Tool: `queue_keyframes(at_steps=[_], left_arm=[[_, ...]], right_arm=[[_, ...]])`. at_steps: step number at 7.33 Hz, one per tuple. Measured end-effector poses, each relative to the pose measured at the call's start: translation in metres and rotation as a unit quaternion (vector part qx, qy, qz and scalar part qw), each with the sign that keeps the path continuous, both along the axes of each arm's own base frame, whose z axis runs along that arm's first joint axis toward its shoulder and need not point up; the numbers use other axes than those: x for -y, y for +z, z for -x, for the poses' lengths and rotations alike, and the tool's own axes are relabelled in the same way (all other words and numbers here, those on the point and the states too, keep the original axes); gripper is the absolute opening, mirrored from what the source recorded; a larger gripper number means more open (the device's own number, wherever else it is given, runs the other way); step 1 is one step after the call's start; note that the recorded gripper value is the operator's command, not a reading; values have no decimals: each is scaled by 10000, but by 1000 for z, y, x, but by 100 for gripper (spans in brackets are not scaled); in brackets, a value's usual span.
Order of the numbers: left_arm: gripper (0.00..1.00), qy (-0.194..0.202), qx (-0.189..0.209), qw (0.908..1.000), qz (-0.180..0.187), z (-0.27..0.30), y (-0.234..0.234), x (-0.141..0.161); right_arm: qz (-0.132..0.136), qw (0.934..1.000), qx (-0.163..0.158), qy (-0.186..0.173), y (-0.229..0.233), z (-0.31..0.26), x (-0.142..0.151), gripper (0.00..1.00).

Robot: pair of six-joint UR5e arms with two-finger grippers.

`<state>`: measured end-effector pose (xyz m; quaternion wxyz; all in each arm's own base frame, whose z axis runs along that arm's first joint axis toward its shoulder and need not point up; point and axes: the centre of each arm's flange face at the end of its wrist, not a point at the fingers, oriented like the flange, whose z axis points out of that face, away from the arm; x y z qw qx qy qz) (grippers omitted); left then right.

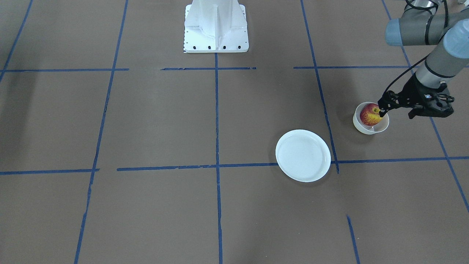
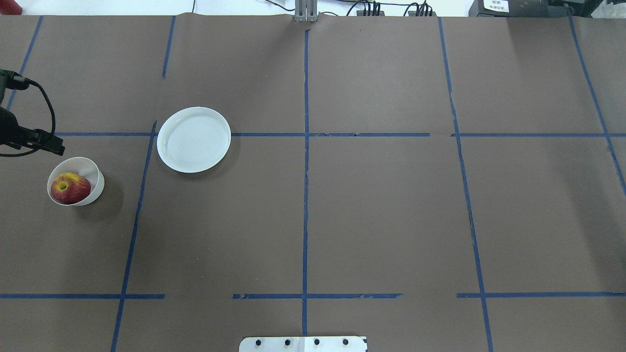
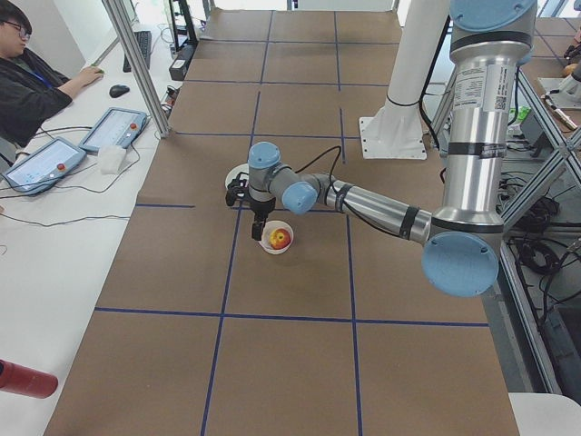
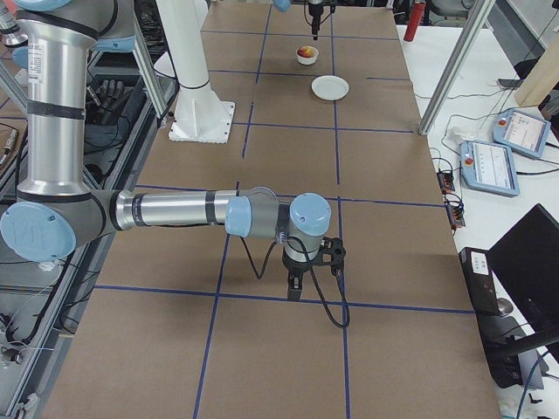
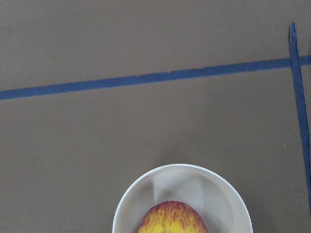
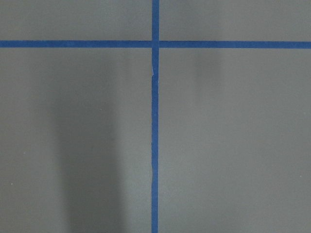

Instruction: Move apple from plate to bowl

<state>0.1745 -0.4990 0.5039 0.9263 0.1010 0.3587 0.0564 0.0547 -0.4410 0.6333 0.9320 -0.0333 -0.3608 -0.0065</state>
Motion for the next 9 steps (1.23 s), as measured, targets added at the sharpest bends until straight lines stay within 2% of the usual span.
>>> queue_keyframes(at_steps=[2,3,4,6,7,9], left_arm=[[100,312,312,9967,-679,72,16,20],[100,480,366,9951,-788,116,45,25],[100,584,162,9959,-672,165,89,21],[100,360,-225,9988,-243,240,154,-1],[100,253,-294,9992,58,255,167,-7],[100,95,-342,9986,380,267,171,-12]], right_arm=[[1,10000,0,3,0,0,0,100],[2,10000,0,1,0,0,0,100],[5,10000,0,1,0,0,0,100],[10,10000,0,3,0,0,0,100],[9,10000,0,3,0,0,0,100],[5,10000,0,-1,0,0,0,100]])
